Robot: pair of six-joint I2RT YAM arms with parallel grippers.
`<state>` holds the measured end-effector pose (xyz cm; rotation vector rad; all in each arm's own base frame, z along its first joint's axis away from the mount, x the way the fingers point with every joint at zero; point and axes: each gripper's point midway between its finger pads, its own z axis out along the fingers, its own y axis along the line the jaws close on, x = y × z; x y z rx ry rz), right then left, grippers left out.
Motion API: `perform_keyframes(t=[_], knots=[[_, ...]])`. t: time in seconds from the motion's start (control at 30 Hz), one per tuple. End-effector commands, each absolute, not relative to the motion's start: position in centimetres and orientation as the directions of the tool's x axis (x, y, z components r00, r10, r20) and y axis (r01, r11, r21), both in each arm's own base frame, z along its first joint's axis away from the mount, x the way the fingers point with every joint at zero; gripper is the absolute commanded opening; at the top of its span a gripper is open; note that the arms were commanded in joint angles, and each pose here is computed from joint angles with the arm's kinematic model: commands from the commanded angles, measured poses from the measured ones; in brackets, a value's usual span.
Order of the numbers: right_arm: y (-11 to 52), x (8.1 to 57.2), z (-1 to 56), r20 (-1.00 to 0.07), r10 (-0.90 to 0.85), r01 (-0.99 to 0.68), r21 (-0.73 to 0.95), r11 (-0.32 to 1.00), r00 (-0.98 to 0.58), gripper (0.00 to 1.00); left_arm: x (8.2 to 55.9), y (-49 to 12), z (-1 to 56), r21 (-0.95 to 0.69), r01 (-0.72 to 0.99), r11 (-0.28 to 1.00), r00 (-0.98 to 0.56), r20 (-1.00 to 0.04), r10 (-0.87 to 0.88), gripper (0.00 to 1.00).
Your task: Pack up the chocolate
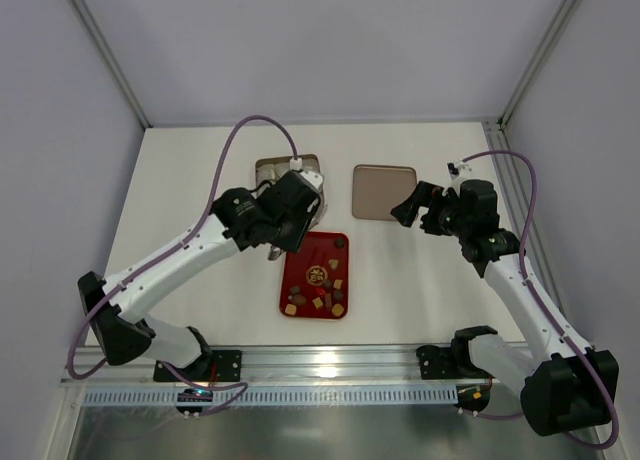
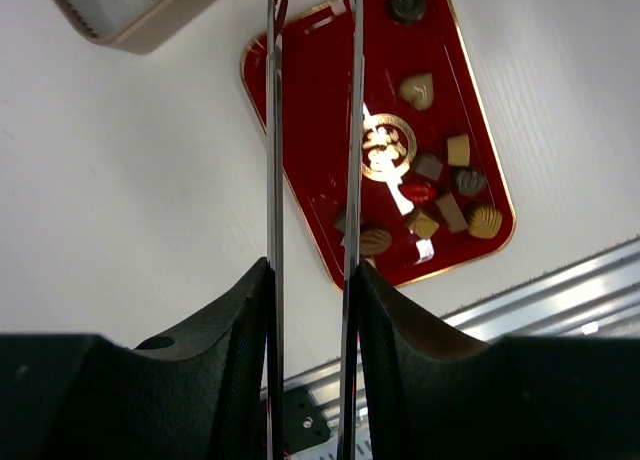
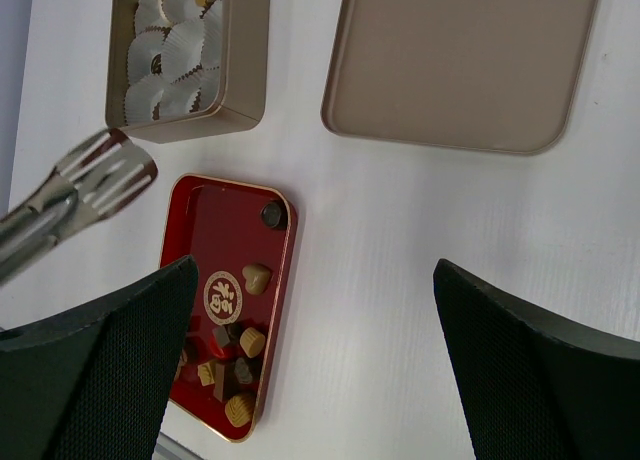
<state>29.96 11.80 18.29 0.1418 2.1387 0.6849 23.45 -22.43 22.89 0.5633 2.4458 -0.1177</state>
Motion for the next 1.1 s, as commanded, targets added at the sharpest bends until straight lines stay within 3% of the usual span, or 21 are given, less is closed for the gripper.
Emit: perform_keyframes(t=[0.0, 0.37, 1.07], knots=[[12.0, 30.3, 19.0, -0.734, 0.318, -0.167, 0.504, 0.847, -0.600, 1.00, 20.2, -22.4, 21.6, 0.010, 0.429, 0.903, -0.748, -0.556, 0.362, 0.37], [11.9, 30.3, 19.1, -0.737, 0.317, -0.163, 0.498, 0.851, -0.597, 1.00, 12.8, -23.7, 17.9, 0.013, 0.577, 0.817, -0.720, -0.463, 0.516, 0.38], [11.8, 30.3, 19.0, -0.739, 0.314, -0.160, 0.492, 0.855, -0.596, 1.00, 11.3, -24.0, 16.3, 0.012, 0.620, 0.785, -0.710, -0.419, 0.567, 0.40]])
